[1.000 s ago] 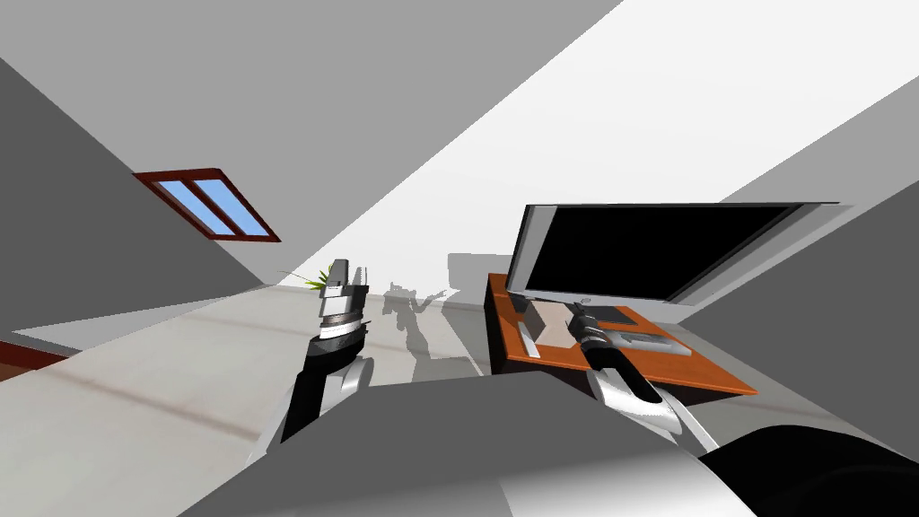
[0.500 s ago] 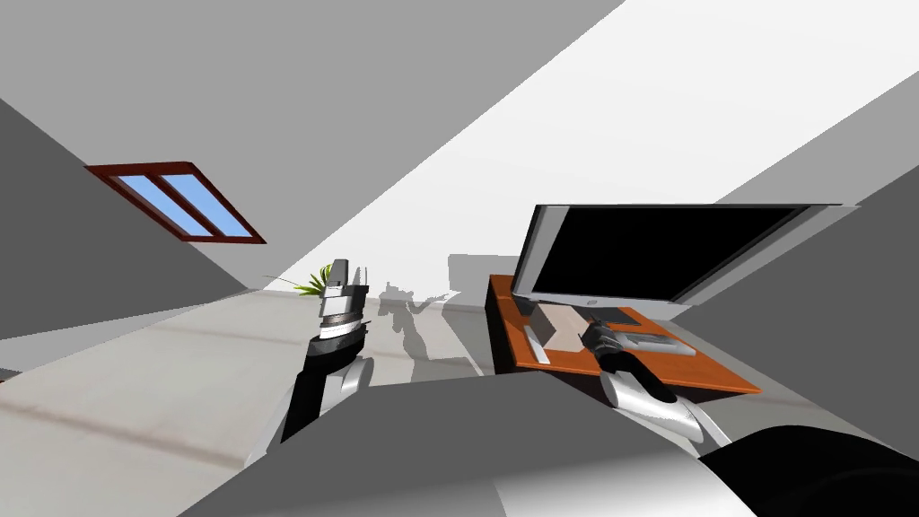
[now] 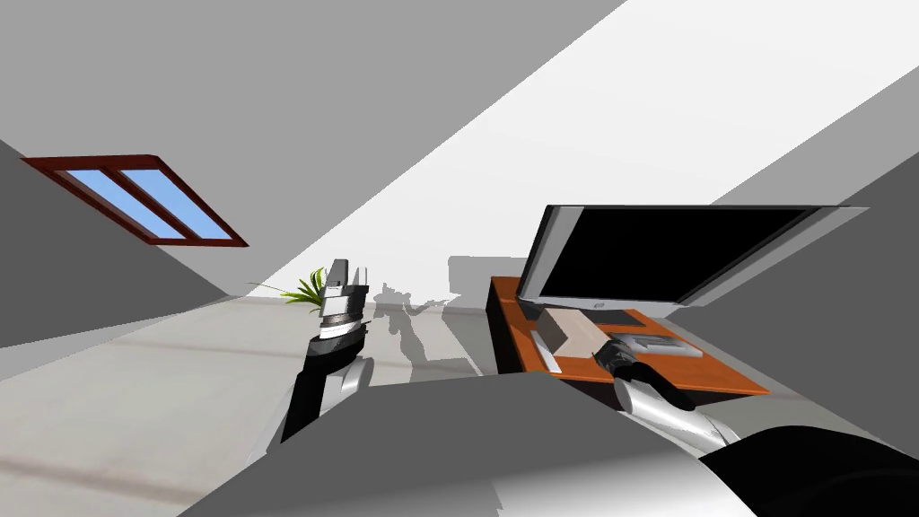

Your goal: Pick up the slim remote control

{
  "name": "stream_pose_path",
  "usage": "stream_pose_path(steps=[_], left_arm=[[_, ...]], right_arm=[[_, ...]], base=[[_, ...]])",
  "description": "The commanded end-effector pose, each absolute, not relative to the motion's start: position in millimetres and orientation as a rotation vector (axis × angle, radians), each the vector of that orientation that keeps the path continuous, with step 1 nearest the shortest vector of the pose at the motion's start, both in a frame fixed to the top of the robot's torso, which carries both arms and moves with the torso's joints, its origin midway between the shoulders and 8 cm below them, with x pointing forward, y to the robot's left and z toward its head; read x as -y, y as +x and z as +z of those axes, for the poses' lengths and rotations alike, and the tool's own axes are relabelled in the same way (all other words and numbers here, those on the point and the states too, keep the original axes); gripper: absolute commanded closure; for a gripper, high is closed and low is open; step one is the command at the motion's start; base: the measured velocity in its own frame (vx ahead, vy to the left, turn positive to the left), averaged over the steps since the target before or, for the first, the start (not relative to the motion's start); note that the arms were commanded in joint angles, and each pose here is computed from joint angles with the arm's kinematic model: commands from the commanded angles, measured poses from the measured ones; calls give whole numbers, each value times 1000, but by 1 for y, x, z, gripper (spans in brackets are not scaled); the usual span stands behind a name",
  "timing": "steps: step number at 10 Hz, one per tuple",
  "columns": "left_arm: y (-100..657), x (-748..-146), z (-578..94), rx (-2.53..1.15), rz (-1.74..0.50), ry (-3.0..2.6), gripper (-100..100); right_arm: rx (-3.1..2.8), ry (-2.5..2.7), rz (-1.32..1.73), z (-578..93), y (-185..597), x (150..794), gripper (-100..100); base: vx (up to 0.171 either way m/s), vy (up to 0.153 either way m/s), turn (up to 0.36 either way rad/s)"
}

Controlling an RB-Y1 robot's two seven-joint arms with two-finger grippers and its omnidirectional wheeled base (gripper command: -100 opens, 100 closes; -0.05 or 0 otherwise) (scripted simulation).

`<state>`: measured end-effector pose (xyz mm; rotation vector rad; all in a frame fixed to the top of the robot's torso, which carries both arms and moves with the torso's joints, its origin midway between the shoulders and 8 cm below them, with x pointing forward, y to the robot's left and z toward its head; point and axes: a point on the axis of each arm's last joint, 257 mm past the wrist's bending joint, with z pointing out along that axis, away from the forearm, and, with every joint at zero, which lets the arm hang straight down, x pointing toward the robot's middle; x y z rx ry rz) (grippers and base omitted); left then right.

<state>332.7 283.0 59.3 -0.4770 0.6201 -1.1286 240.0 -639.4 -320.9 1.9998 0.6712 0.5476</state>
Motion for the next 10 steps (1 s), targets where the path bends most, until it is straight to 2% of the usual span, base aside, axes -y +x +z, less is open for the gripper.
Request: stream_pose_path(steps=[1,10], left_arm=[[333,-283,59,-620,-1129,-477,0],[333,-283,59,-620,-1129,-477,0]], right_arm=[[-640,2054,523,-333,228,643,-100],[-292,2467,348,-432,131,657,-100]], base=[[76,41,-29],[93,42,-32]])
